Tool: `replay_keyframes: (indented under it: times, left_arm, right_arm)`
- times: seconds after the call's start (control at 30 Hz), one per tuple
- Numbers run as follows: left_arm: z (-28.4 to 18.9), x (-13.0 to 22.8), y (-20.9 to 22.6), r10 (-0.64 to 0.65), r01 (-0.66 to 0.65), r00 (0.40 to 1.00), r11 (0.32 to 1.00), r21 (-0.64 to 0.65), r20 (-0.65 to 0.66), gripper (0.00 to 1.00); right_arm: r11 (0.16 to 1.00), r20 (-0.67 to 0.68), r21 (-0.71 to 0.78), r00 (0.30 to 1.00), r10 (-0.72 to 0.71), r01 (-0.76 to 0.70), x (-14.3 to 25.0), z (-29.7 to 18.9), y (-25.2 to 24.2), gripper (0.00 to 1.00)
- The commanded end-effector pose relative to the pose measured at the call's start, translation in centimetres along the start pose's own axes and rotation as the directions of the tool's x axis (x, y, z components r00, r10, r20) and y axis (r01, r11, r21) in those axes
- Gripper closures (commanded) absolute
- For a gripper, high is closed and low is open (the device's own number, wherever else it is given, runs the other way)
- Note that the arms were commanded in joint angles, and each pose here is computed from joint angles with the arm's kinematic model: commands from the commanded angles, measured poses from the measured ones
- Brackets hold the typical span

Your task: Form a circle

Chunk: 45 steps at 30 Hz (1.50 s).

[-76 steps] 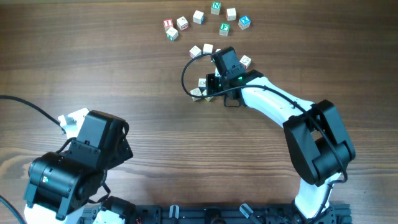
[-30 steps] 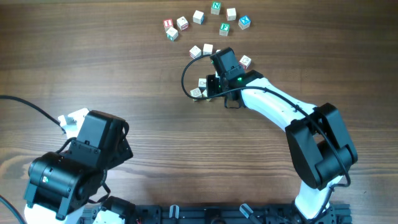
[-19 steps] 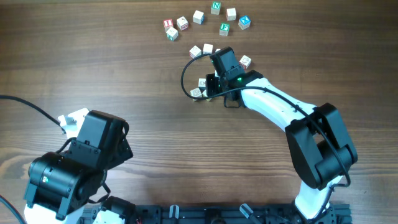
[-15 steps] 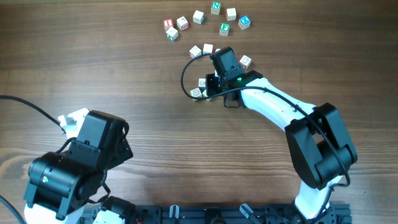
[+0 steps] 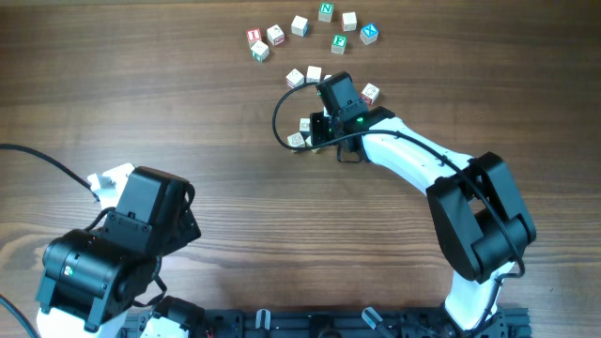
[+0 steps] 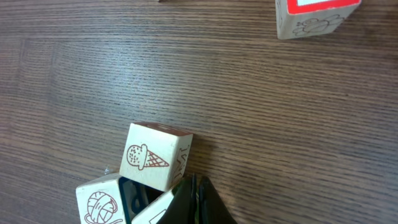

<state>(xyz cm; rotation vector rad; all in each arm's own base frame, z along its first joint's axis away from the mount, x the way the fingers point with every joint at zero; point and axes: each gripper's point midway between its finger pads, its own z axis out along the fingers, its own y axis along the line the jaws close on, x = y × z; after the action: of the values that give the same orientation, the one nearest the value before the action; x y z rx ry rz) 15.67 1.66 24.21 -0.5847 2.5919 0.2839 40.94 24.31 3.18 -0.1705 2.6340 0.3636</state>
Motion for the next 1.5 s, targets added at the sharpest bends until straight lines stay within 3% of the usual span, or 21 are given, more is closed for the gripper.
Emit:
replay_keyframes:
  times: [0.0,1.47]
  left_arm:
    - [0.07,0.07,0.11,-0.021,0.021,1.0,1.0,-0.003,-0.002,0.0]
    - [0.07,0.07,0.11,-0.021,0.021,1.0,1.0,-0.003,-0.003,0.0]
  right_arm:
    - [1.0,-0.033,-0.006,0.999,-0.018,0.018,1.04,0.97,-0.21,0.95]
    - [0.995,-0.046,-0.049,0.995,-0.087,0.085,1.37,1.18,0.38,0.95]
